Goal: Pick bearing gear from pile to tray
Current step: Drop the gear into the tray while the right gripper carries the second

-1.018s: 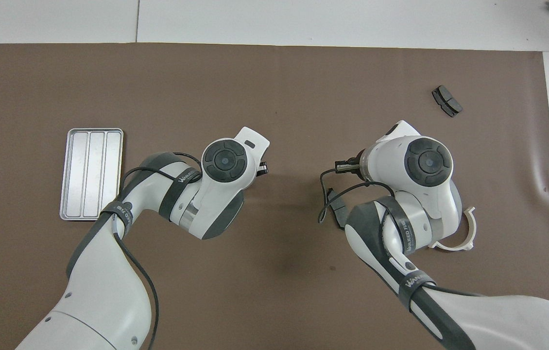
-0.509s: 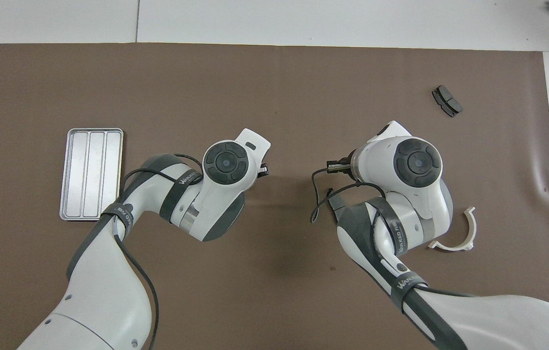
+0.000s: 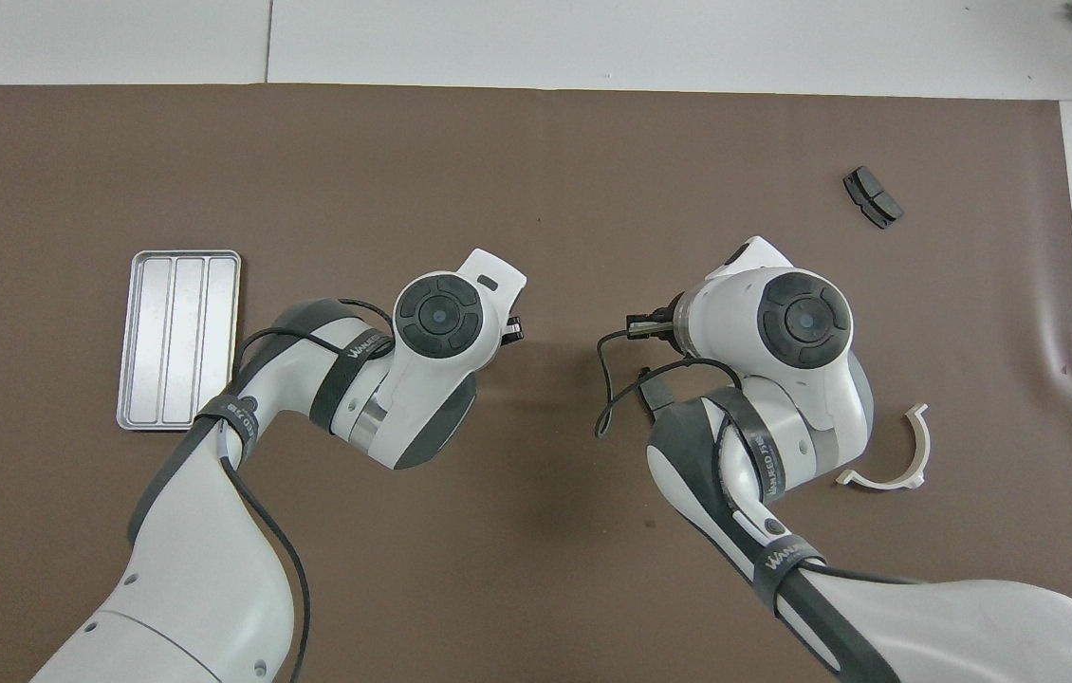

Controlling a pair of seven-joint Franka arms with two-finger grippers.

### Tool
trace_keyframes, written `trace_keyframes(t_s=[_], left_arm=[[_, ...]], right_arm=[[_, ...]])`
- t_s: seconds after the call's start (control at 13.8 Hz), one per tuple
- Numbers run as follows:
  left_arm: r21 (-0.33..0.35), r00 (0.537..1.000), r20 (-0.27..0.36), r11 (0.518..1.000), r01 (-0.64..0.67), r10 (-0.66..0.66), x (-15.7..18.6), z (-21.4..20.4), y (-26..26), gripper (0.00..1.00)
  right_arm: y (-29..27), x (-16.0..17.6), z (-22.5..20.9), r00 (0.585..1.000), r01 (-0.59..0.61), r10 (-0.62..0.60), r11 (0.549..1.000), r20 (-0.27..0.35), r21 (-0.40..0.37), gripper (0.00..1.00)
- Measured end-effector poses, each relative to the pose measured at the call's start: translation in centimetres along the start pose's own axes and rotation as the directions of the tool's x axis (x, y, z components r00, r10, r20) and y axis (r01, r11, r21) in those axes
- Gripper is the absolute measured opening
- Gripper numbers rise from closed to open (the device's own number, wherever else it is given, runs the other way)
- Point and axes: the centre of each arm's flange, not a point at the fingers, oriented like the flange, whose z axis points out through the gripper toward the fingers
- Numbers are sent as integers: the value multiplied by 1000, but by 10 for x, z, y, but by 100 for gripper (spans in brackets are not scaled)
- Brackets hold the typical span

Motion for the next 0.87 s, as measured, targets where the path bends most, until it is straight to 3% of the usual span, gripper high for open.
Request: trace_keyframes(t_s=[0.29,0.58,0.87], left_arm=[[-14,994,-38,995,102,-102,70,-22,-56,25],[-14,993,-17,993,119,-119,145,-48,-184,25],[-10,999,35,1000,16,-15,178,-61,-326,25]], right_arm=[[-34,-1,4,1000,-20,20,1000,-2,18,35],[-88,0,11,1000,-22,21,999,23,29,35],[-176,-11,26,999,-7,6,1000,42,13,35]])
